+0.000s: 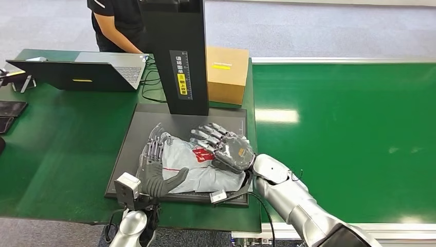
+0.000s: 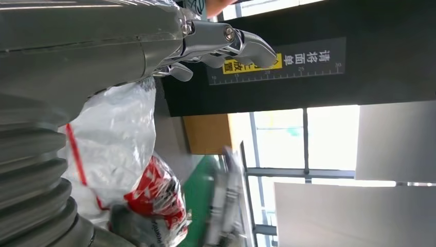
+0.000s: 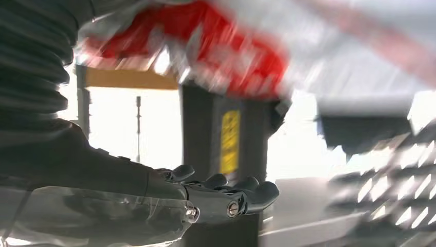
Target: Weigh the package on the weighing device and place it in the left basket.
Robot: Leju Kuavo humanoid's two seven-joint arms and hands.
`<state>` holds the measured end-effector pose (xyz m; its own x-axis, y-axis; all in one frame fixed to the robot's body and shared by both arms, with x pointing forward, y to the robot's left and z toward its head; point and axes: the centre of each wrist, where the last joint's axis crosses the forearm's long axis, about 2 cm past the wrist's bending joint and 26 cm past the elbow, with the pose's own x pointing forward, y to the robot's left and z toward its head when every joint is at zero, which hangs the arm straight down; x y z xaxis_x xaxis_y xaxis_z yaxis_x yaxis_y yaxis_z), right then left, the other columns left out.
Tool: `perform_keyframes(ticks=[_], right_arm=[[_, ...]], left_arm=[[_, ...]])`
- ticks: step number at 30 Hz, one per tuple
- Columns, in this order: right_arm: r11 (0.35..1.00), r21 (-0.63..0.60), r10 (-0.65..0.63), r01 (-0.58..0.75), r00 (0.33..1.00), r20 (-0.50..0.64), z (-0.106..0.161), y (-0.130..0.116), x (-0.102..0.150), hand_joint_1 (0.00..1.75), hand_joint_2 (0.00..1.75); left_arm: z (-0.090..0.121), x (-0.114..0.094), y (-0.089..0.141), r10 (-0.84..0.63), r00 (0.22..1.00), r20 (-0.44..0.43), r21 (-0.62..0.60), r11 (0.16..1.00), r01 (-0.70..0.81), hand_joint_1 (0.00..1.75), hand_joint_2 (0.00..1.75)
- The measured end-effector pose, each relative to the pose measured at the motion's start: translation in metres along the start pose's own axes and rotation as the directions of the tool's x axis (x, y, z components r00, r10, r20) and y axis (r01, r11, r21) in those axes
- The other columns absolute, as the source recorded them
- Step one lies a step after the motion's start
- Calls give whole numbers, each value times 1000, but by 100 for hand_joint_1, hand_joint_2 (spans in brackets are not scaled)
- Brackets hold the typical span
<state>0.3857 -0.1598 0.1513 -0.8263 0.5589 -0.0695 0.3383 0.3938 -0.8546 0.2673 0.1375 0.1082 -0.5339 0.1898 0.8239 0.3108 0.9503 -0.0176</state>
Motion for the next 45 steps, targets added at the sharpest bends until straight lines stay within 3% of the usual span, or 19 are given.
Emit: perform_keyframes(ticks=[5, 8, 11, 25, 31, 35, 40, 45], right_arm=[[977, -211, -83, 42, 979, -187, 12, -21, -14, 0, 175], [922, -366, -241, 124, 925, -295, 26, -31, -22, 0, 175], [851, -484, -391, 203, 861, -326, 38, -41, -27, 0, 175], [805, -556, -430, 208, 850, -304, 53, -62, -30, 0, 175], [710, -601, -616, 367, 737, -279, 80, -63, -23, 0, 175], [573, -661, -767, 485, 601, -223, 105, -60, -6, 0, 175], [431, -719, -869, 546, 466, -167, 123, -53, 17, 0, 175], [371, -689, -915, 622, 373, -156, 127, -45, 32, 0, 175]], left_arm=[[9, -1, 1, -6, 1000, -20, 15, 1000, 6, 0, 175], [14, -1, 2, -7, 1000, -31, 21, 1000, 8, 0, 175], [17, -1, 3, -10, 999, -37, 30, 999, 11, 0, 175], [21, 0, 5, -13, 999, -42, 42, 999, 15, 0, 175], [28, 3, 6, -19, 999, -50, 49, 999, 22, 0, 175], [32, 5, 8, -22, 998, -59, 48, 999, 25, 0, 175], [33, 7, 7, 6, 998, -62, 32, 999, -4, 0, 175], [33, 7, 7, 25, 998, -64, 19, 1000, -24, 0, 175]])
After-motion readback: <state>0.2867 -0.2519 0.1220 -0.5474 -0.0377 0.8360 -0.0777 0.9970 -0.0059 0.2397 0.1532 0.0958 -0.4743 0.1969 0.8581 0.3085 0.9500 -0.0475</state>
